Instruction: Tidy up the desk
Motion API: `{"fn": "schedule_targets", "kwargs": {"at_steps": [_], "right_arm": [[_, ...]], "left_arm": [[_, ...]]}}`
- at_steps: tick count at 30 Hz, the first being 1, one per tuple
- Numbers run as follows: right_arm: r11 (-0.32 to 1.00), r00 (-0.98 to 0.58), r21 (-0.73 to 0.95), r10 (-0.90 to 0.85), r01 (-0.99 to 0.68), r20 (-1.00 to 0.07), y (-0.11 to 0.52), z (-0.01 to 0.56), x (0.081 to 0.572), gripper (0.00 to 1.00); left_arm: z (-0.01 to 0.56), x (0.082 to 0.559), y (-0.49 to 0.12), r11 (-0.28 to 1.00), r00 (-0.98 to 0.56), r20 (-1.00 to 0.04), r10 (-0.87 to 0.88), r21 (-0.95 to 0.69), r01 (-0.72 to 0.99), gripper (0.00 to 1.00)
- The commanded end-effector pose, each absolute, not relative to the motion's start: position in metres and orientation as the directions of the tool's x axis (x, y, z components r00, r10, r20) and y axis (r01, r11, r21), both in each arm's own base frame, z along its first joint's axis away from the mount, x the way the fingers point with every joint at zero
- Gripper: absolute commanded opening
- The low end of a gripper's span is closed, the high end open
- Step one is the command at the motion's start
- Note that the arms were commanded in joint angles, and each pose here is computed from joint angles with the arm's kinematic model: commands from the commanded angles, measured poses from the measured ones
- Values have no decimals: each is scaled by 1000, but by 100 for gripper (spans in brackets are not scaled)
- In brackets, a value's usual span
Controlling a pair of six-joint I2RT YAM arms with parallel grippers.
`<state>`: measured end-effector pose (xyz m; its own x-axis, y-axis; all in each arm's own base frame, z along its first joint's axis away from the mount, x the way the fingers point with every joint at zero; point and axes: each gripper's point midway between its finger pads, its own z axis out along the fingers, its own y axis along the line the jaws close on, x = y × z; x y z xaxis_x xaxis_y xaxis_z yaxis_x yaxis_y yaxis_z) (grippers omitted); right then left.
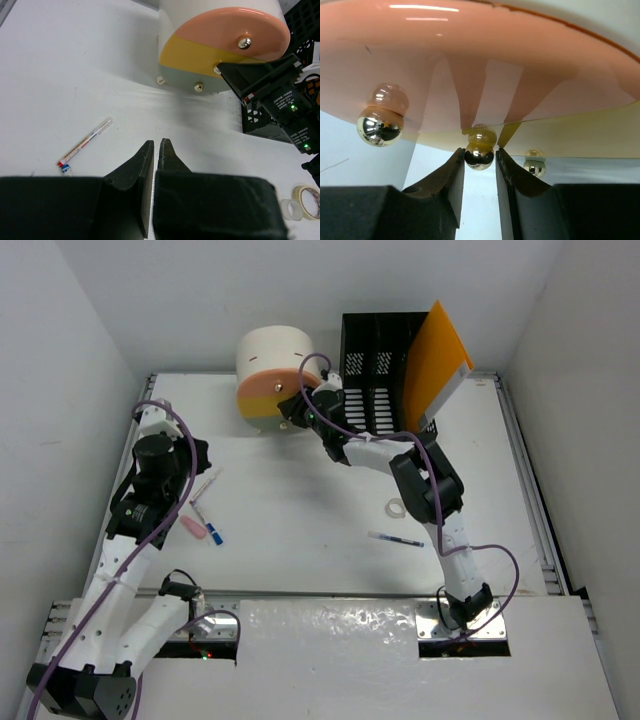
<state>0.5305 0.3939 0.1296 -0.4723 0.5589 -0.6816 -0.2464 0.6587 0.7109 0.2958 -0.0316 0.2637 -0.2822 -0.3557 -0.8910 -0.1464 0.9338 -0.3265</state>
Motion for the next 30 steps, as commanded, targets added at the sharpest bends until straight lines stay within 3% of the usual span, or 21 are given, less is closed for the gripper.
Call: {"fn": "schedule_targets", "kwargs": {"at_steps": [1,4,9,17,30], "right_arm": [[652,-399,708,594,-271,-699,393,158,548,29],[648,-405,712,594,-271,-695,395,156,549,22],[625,-424,725,596,-288,-682,402,158,548,0],[602,-452,743,597,-295,-663,393,170,525,0],[586,-571,761,537,-277,-621,376,160,444,0]], "left_arm": [[275,295,-31,934,-241,-903,-355,-331,-137,0],[275,295,-30,934,-241,-904,-354,-328,-141,0],[275,295,-29,935,-240,-905,-351,-324,-144,0],[275,295,-27,935,-232,-908,-350,-321,-152,0],[276,299,-28,929,-202,-909,-365,-341,-142,0]]}}
